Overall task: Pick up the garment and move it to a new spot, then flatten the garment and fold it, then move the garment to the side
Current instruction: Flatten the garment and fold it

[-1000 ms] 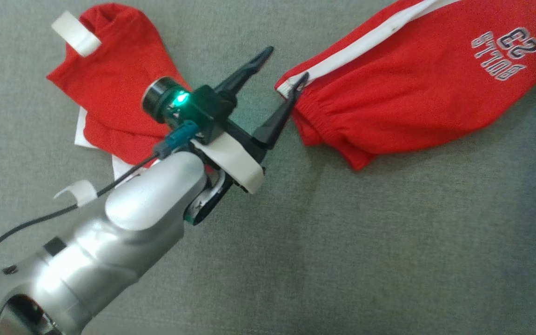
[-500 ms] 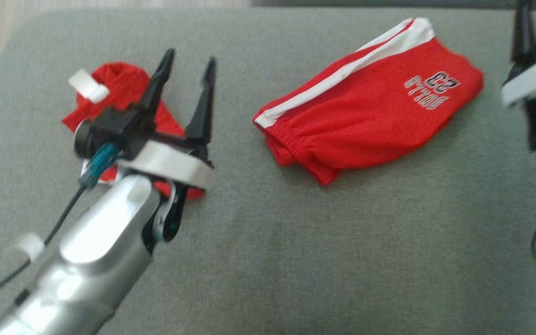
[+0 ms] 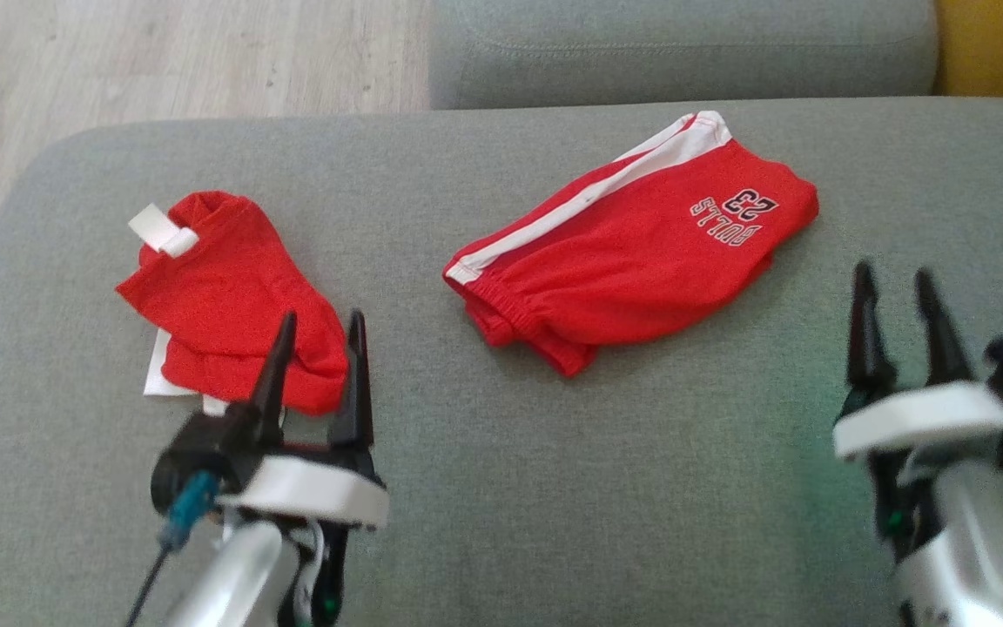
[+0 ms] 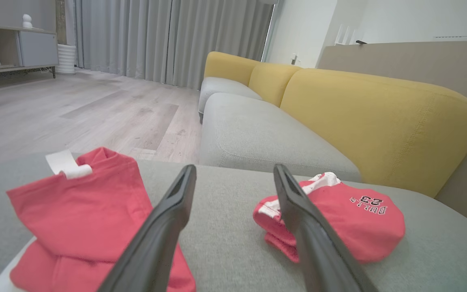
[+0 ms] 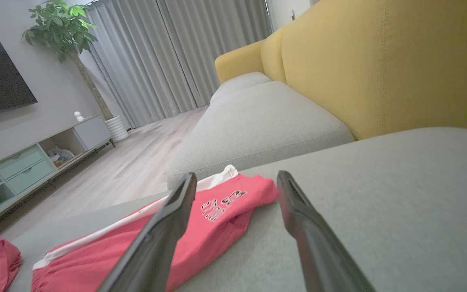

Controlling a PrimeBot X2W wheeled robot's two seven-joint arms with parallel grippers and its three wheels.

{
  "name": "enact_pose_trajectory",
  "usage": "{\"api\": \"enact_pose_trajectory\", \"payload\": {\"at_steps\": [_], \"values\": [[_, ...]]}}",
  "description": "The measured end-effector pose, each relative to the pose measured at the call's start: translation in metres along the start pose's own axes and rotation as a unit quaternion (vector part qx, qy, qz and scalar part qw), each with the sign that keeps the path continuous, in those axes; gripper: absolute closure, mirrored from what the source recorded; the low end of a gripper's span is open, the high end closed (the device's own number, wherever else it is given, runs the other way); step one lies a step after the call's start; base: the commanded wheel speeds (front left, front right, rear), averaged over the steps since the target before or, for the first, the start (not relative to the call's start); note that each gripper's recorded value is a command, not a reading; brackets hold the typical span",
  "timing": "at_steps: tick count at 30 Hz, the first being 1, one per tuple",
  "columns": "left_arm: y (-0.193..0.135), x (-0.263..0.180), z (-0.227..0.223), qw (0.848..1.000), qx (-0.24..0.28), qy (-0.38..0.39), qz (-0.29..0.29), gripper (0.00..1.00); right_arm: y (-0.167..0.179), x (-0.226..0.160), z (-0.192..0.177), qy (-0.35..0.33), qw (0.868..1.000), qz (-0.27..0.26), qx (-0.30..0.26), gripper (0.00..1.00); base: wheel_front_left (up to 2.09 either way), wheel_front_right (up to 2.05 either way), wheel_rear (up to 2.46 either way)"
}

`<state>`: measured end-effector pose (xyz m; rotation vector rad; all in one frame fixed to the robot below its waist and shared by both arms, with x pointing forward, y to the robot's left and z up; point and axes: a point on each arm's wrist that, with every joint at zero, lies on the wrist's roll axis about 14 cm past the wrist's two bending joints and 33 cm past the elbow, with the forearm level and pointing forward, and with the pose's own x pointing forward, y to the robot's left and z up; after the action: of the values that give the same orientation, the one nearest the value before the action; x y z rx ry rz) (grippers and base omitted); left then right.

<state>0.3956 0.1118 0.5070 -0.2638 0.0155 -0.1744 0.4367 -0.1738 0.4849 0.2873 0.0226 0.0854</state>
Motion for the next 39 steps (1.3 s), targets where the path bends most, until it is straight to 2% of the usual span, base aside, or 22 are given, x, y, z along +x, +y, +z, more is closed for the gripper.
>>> {"api": "enact_pose_trajectory", "payload": {"at_steps": [6,17,22,28,33,39], "values": [[0.002,-0.015,-0.016,1.0,-0.019,0.01,0.017,0.0,-0.002,-0.032,-0.02,0.013,1.0,-0.023,0.009,0.0,0.0,0.0,0.0],[0.004,-0.009,-0.028,1.0,-0.018,0.021,0.009,0.0,0.003,-0.022,-0.02,0.027,0.999,-0.016,-0.01,0.0,0.0,0.0,0.0],[0.006,-0.001,-0.032,1.0,-0.016,0.024,0.005,0.0,-0.001,0.002,-0.015,0.036,0.999,-0.019,-0.025,0.0,0.0,0.0,0.0],[0.013,0.011,-0.042,0.999,-0.017,0.036,0.009,0.0,-0.01,0.056,-0.004,0.059,0.996,-0.036,-0.05,0.0,0.0,0.0,0.0],[0.019,0.018,-0.048,0.999,-0.02,0.042,0.015,0.0,-0.02,0.089,-0.028,0.122,0.99,-0.057,-0.039,0.0,0.0,0.0,0.0],[0.032,0.027,-0.05,0.998,-0.021,0.043,0.028,0.0,-0.032,0.118,-0.068,0.207,0.975,-0.072,-0.042,0.0,0.0,0.0,0.0]]}}
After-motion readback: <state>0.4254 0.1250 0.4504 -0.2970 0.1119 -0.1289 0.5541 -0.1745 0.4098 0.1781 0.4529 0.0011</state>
